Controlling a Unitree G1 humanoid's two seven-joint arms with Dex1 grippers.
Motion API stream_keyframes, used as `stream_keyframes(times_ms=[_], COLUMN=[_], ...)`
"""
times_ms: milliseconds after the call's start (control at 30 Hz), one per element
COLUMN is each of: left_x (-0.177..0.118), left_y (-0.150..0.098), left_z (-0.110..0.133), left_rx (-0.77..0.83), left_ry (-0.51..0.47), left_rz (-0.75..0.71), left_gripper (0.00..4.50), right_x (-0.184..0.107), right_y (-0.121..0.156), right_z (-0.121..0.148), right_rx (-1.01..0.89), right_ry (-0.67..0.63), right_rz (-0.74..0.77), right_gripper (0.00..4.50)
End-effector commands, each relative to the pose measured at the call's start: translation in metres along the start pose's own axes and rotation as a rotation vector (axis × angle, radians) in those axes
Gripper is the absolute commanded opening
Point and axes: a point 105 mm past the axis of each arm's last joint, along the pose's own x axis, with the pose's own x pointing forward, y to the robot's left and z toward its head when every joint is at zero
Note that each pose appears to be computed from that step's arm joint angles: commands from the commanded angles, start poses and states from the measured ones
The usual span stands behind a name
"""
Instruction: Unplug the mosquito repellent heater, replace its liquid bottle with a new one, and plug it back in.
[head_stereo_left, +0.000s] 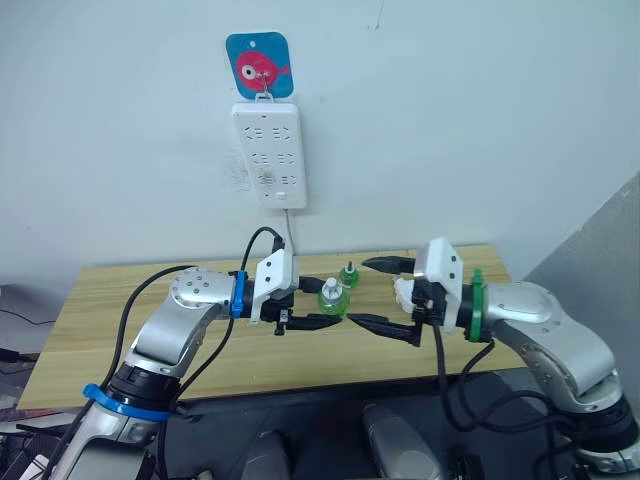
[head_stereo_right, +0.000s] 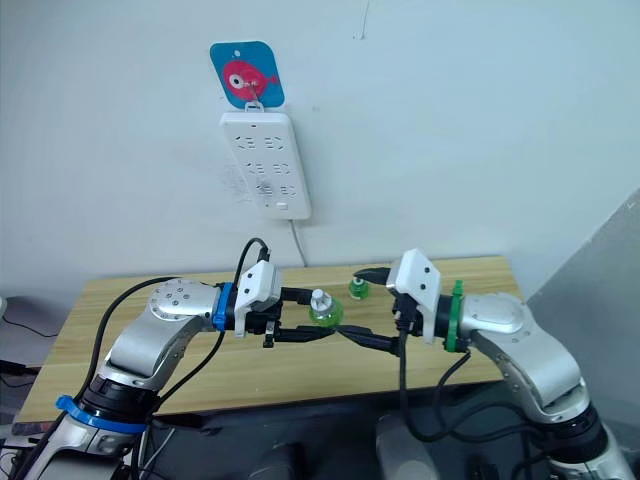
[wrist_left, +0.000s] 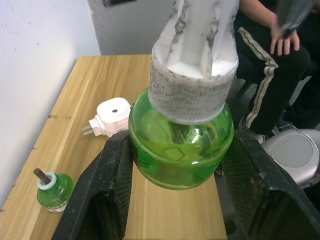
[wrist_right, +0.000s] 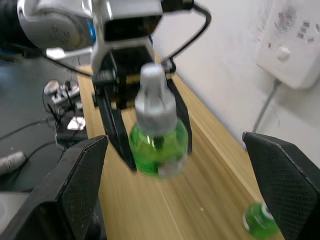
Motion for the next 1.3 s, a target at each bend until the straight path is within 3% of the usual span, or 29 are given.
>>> stream_keyframes(times_ms=[33, 167, 300, 500, 633, 1100, 1200, 1300], left_x=[0.002, 0.005, 0.003, -0.002, -0.003, -0.003, -0.002, -0.002], left_y=[-0.001, -0.002, -0.004, -0.001, 0.000, 0.001, 0.002, 0.001], left_z=[0.014, 0.016, 0.015, 0.012, 0.010, 0.009, 0.009, 0.008], left_rx=[0.043, 0.045, 0.045, 0.040, 0.041, 0.056, 0.059, 0.055], left_ry=[-0.032, -0.040, -0.034, -0.023, -0.020, -0.010, -0.011, -0.013], left_rz=[-0.009, -0.020, -0.023, -0.005, 0.005, -0.013, -0.008, -0.008], left_gripper=[2.27, 2.27, 2.27, 2.27, 2.27, 2.27, 2.27, 2.27], right_x=[0.020, 0.035, 0.032, 0.005, -0.014, 0.016, 0.020, 0.022], right_y=[-0.001, -0.008, -0.016, -0.020, -0.008, 0.005, 0.008, 0.008], right_z=[0.008, 0.006, 0.006, -0.001, -0.005, 0.017, 0.019, 0.017], right_rx=[-0.044, -0.042, -0.026, 0.030, 0.028, 0.075, 0.080, 0.071], right_ry=[-0.039, -0.059, -0.061, -0.018, 0.054, -0.016, -0.027, -0.021], right_rz=[-0.028, -0.066, -0.079, -0.080, 0.010, 0.100, 0.119, 0.125], right_gripper=[4.50, 4.50, 4.50, 4.50, 4.50, 4.50, 3.90, 2.88])
